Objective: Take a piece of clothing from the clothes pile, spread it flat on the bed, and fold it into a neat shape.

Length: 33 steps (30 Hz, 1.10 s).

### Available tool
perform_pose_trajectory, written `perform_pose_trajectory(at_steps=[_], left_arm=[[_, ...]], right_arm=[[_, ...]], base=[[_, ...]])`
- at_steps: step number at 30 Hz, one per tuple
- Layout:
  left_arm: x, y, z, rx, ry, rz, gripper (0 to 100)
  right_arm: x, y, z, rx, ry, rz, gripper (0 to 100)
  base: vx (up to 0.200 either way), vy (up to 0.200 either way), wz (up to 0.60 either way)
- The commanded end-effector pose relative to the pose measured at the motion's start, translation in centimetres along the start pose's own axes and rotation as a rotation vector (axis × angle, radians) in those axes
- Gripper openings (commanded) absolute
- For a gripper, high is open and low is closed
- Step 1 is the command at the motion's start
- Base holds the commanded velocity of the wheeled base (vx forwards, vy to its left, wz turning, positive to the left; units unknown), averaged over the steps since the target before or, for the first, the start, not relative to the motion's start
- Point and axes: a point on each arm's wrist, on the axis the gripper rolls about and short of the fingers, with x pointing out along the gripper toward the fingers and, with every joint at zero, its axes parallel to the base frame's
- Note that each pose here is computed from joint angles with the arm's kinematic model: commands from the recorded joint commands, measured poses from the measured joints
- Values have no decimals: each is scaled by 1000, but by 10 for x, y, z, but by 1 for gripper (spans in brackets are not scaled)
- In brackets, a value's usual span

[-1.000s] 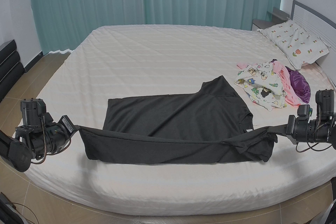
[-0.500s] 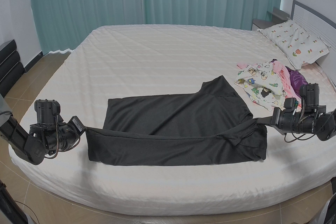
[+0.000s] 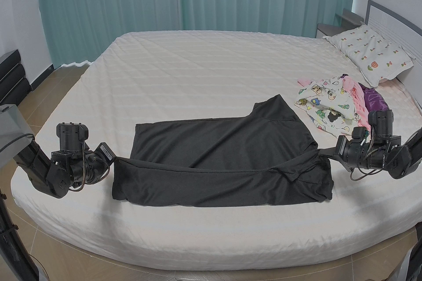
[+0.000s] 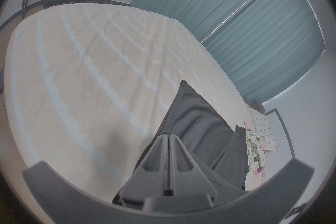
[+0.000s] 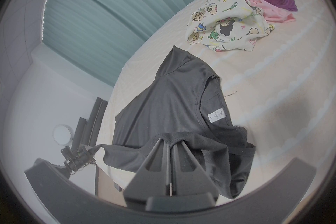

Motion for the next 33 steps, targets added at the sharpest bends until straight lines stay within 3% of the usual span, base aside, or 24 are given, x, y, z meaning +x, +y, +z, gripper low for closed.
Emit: perform_pose_trajectory(at_steps=[1, 6, 11, 33], left_arm=[[12, 3, 0, -32, -11, -8, 0], [25, 7, -3, -29, -48, -43, 0], [37, 15, -9, -31, -63, -9, 0], [38, 8, -15, -68, -49, -42, 0]], right_arm=[[3, -5, -6, 52, -13, 10, 0], [22, -25, -17, 119, -24, 6, 0], [36, -38, -21, 168, -76, 13, 0], [33, -39, -17, 188, -125, -11, 0]], base=[[0, 0, 0], [0, 0, 0], [0, 0, 0], [0, 0, 0]])
